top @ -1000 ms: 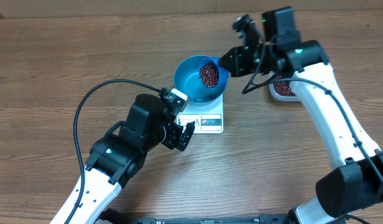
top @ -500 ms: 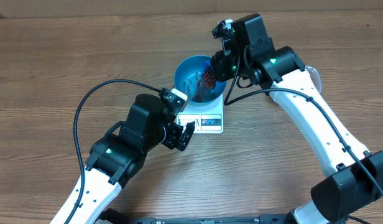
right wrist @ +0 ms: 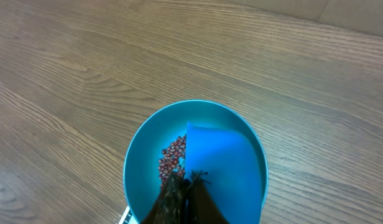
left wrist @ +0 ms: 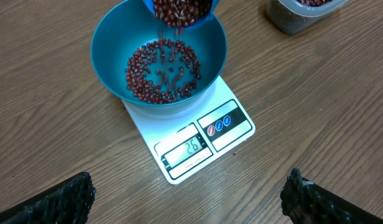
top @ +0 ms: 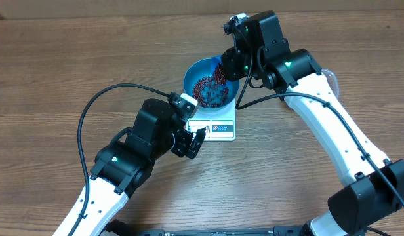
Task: Scoop item into bowl and weigh 150g on scale
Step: 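Carry the cup over the teal bowl and tip beans in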
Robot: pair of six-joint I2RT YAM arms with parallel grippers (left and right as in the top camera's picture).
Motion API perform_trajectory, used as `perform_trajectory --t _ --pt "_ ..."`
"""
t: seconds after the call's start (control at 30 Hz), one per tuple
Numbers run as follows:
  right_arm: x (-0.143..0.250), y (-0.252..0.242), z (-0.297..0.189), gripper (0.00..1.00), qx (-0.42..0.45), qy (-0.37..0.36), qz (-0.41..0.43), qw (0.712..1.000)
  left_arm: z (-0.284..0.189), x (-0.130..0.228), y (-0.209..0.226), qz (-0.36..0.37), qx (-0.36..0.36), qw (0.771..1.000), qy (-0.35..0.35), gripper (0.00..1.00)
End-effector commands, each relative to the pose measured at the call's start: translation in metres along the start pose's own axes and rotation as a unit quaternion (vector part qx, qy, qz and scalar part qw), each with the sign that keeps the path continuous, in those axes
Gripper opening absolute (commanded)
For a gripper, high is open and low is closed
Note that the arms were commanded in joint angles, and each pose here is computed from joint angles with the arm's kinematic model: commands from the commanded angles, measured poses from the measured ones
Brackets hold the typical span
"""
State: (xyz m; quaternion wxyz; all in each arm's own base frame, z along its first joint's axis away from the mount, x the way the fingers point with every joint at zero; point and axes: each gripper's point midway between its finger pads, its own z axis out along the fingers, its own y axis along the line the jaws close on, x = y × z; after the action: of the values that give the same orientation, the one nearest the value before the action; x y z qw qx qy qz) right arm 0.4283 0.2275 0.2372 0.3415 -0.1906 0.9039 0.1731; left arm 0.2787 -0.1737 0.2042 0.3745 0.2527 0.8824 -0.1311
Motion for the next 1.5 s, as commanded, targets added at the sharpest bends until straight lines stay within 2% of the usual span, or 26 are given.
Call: perform_trajectory --t 0.0,0.67,1.47 --pt "-0.02 0.0 -0.016 0.04 0.014 -0.035 -0.017 0.999 -0.004 -0.009 0.0 0.005 0.003 1.0 -0.012 1.0" --pt "-0.022 0.021 -0.014 0.04 0.12 -0.05 -0.089 0.987 -0.004 -0.009 0.0 0.005 0.003 1.0 -0.012 1.0" --pt "-0.029 0.025 -0.017 0.04 0.184 -0.073 -0.103 0.975 -0.004 -0.009 0.0 0.005 0.003 1.0 -0.012 0.99"
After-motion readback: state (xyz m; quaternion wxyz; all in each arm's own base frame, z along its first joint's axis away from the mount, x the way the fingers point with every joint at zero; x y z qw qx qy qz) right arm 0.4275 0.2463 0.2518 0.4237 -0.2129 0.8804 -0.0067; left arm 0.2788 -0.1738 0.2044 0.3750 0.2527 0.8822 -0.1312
